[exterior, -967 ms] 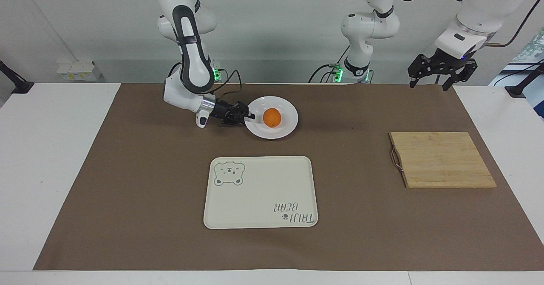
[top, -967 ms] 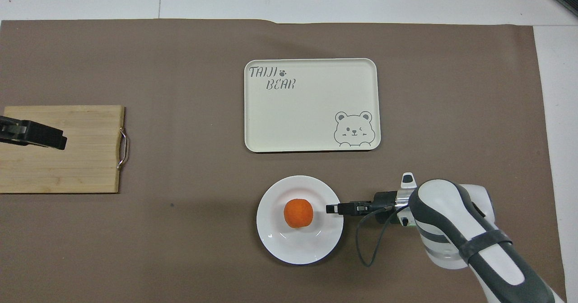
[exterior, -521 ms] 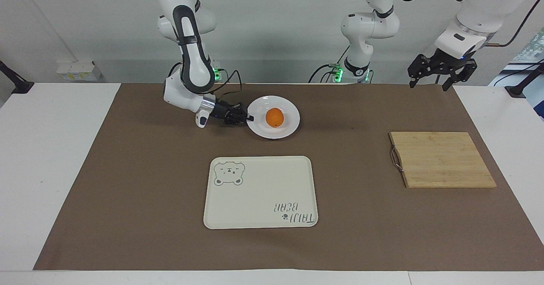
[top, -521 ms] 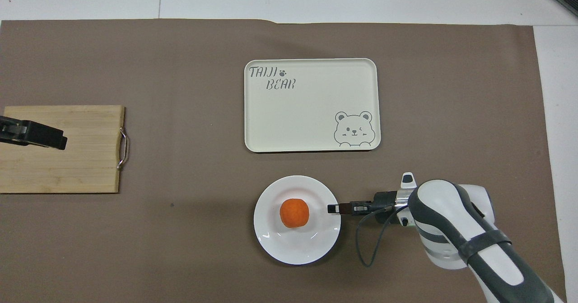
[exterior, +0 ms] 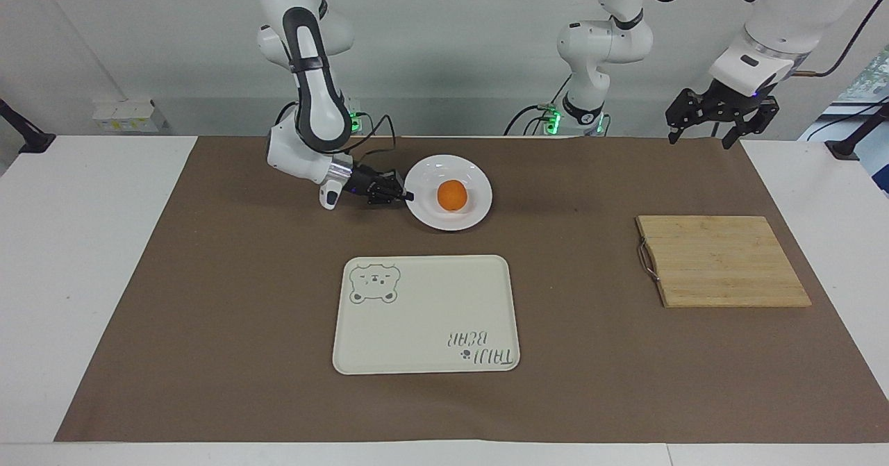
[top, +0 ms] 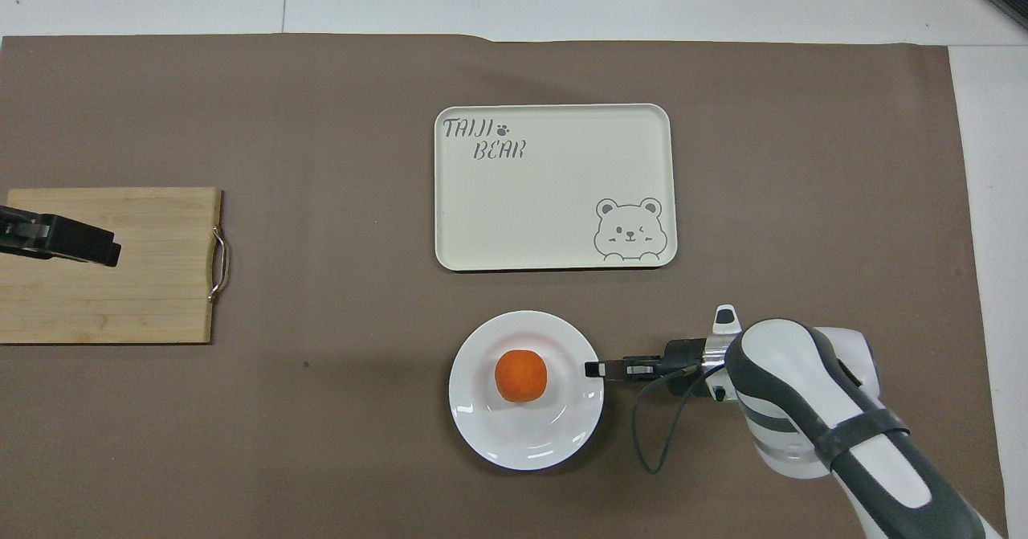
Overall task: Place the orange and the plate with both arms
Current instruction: 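Move the plate with the orange onto the bear tray with the right gripper, then settle the plate onto the middle of the bear tray with the right gripper, then open the right gripper and lift it off the plate rim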
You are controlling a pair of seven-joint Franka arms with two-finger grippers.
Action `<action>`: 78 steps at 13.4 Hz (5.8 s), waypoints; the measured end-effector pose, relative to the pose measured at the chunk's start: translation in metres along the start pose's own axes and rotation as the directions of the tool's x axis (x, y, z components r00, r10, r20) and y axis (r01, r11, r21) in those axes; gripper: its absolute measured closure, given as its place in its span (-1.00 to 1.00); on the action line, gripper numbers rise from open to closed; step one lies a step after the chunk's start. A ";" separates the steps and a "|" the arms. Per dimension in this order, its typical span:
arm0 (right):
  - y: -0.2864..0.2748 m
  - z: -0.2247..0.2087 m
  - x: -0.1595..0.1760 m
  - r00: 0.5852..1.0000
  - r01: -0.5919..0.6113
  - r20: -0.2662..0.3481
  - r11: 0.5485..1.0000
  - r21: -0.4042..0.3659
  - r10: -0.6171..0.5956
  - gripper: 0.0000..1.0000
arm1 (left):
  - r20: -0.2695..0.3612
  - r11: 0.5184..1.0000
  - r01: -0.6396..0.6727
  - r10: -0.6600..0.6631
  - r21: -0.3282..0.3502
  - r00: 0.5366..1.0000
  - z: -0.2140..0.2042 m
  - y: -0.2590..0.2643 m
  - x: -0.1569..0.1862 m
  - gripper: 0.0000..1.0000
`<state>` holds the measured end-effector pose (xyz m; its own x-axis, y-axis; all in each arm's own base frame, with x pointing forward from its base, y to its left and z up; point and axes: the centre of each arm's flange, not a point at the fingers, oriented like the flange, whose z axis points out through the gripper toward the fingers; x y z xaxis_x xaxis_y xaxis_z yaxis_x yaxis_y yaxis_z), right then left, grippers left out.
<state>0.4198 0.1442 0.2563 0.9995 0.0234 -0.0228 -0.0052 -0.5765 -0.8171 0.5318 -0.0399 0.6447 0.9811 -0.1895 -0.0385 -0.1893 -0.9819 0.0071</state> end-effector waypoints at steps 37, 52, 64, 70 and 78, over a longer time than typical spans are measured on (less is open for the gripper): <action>-0.001 -0.052 0.254 0.959 -0.017 -0.280 0.998 0.059 0.033 0.92 | -0.001 1.000 0.000 0.000 0.000 1.000 0.000 0.000 0.000 -1.00; 0.025 -0.041 0.237 0.976 0.067 -0.209 0.998 -0.018 -0.069 0.13 | -0.001 1.000 0.000 0.000 0.000 1.000 0.000 0.000 0.000 -1.00; -0.051 -0.126 0.242 0.983 0.137 -0.040 0.864 -0.484 -0.178 -1.00 | -0.002 1.000 0.000 0.000 0.000 1.000 0.000 0.000 0.000 -1.00; -0.108 -0.159 0.214 0.998 0.028 -0.015 0.704 -0.709 -0.055 -1.00 | -0.010 1.000 0.000 0.000 0.001 1.000 -0.001 0.000 0.001 -1.00; -0.140 -0.221 0.174 1.000 -0.007 0.012 0.585 -0.811 0.029 -1.00 | -0.014 1.000 -0.001 0.001 0.002 1.000 -0.001 0.000 0.001 -1.00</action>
<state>0.6016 0.0489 0.4941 0.9984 0.0165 -0.0534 0.0159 -0.9998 -0.0109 0.5332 -0.0401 0.6459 0.9814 -0.1904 -0.0244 -0.1903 -0.9817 0.0055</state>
